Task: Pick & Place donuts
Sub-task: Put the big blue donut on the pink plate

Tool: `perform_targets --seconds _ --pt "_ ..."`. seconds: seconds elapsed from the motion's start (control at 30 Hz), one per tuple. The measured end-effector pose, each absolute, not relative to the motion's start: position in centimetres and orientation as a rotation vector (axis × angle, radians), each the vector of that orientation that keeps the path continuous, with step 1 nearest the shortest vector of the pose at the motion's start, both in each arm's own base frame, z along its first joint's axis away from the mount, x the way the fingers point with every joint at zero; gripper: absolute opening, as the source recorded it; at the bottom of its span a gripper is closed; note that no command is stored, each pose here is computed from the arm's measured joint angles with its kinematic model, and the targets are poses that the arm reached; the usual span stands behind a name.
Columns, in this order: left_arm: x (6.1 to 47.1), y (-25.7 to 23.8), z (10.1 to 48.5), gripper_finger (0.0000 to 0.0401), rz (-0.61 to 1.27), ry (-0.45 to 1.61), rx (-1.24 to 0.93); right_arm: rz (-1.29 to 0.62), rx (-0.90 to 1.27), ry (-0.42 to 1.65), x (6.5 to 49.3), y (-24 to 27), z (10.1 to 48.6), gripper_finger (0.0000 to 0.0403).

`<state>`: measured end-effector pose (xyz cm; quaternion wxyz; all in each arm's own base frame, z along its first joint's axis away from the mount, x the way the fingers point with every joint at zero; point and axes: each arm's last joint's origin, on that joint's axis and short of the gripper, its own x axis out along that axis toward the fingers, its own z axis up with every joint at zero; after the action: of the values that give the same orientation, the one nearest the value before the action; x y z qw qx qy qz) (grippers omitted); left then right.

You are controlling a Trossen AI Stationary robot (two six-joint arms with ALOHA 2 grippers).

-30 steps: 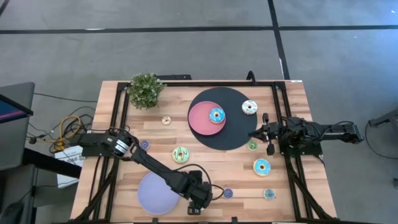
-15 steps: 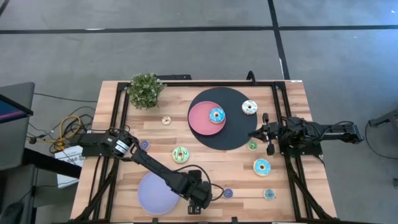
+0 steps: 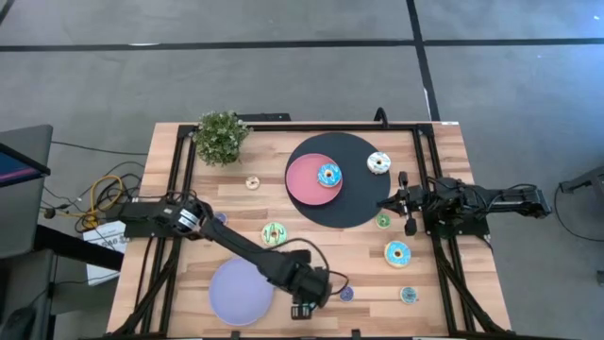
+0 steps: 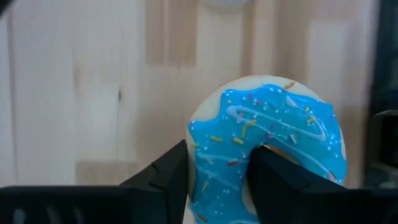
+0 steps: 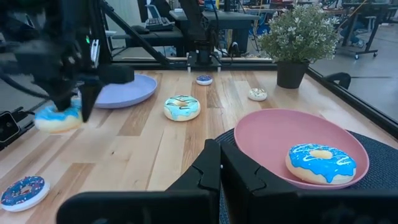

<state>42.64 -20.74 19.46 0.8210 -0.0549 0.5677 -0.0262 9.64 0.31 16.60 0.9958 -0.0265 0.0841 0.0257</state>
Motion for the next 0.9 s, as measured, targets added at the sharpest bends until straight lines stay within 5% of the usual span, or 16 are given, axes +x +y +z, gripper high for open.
perform_targets --seconds 0.33,0.53,0.9 --pt "46.9 -14.2 26.5 0.0128 -0.281 1.031 -0.112 0.051 -0.053 0.168 9.6 0.3 16.6 0.0" --pt "48.3 -7.4 29.7 0.0128 -0.231 0.94 -0.055 0.052 -0.053 0.168 9.6 0.3 16.6 0.0" --pt "47.2 7.8 29.4 0.0128 -0.232 0.984 -0.098 0.051 -0.053 0.168 9.6 0.3 16.6 0.0"
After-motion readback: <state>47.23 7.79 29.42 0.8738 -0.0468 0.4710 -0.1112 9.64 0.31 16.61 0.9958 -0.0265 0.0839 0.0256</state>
